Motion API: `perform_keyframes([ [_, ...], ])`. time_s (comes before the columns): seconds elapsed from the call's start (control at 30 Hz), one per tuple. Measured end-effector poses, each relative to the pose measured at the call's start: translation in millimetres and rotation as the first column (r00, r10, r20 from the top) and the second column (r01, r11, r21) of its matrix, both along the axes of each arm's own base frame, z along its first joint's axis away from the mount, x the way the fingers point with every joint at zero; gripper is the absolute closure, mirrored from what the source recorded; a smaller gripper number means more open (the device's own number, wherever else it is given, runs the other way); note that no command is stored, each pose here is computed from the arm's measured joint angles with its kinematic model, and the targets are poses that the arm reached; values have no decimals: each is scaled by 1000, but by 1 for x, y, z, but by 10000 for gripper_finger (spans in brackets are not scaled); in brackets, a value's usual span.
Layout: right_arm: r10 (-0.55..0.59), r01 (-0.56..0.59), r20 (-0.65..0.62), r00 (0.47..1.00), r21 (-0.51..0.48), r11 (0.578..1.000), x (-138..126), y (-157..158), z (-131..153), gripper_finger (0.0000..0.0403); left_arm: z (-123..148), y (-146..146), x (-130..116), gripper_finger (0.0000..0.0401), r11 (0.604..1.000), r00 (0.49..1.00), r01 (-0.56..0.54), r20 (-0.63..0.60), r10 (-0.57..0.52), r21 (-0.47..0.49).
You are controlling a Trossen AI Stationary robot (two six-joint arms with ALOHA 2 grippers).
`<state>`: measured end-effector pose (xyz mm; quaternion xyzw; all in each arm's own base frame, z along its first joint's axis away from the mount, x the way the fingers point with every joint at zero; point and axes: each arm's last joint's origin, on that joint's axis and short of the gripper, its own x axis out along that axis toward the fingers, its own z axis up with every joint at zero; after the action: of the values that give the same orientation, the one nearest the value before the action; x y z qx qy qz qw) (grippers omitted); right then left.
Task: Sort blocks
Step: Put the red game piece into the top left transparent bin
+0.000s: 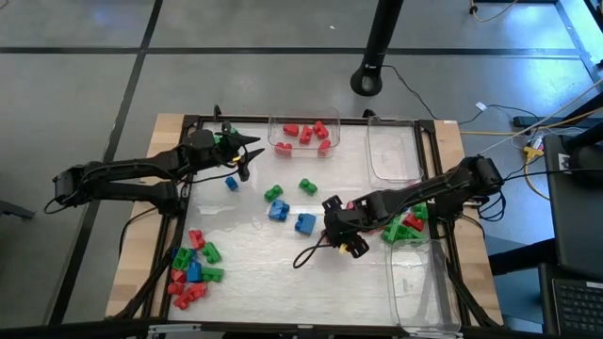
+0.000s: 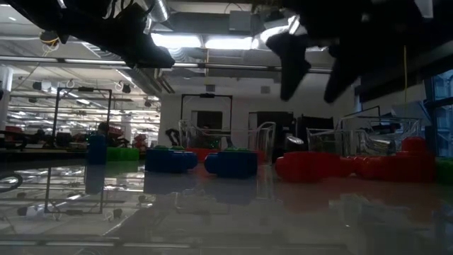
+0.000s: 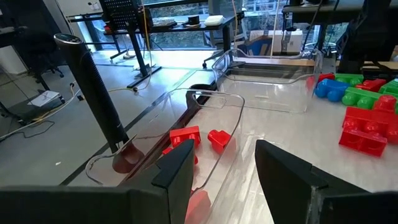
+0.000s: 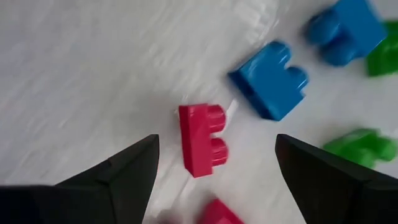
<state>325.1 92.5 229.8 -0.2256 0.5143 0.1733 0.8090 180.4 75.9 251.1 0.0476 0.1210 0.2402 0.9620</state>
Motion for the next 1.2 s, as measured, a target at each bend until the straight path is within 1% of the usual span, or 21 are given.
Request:
perform_keyframes([
  [0.07, -24, 24, -1, 1000, 13, 1000, -2, -1, -11, 81, 0, 0, 0, 242, 1000, 1000, -1, 0, 1, 0],
  [0.27, -35, 33, 40, 999, 48, 998, -5, -2, -33, 81, 0, 0, 0, 242, 1000, 1000, 0, 0, 0, 0],
  [0.43, -76, 72, 64, 995, 58, 996, -4, -10, -41, 81, 0, 0, 0, 242, 1000, 1000, 0, 0, 0, 0],
  [0.63, -83, 79, 62, 995, 70, 994, -5, -16, -48, 81, 0, 0, 0, 242, 1000, 1000, 0, 0, 0, 0],
  [0.73, -80, 74, 87, 993, 78, 994, -1, -15, -52, 81, 0, 0, 0, 242, 1000, 1000, 0, -1, 0, 1],
  [0.83, -67, 62, 53, 996, 91, 994, 1, -13, -62, 81, 0, 0, 0, 242, 1000, 1000, 0, -1, 0, 1],
  [0.93, -70, 68, 21, 997, 80, 994, 4, -14, -74, 81, 0, 0, 0, 242, 1000, 1000, 0, -1, 0, 2],
  [1.1, -93, 92, 2, 996, 51, 994, 8, -22, -84, 81, 0, 0, 0, 242, 1000, 1000, 0, -2, 0, 1],
  [1.2, -75, 76, -13, 997, 68, 995, 9, -25, -88, 81, 0, 0, 0, 242, 1000, 1000, 1, -2, -1, 3],
])
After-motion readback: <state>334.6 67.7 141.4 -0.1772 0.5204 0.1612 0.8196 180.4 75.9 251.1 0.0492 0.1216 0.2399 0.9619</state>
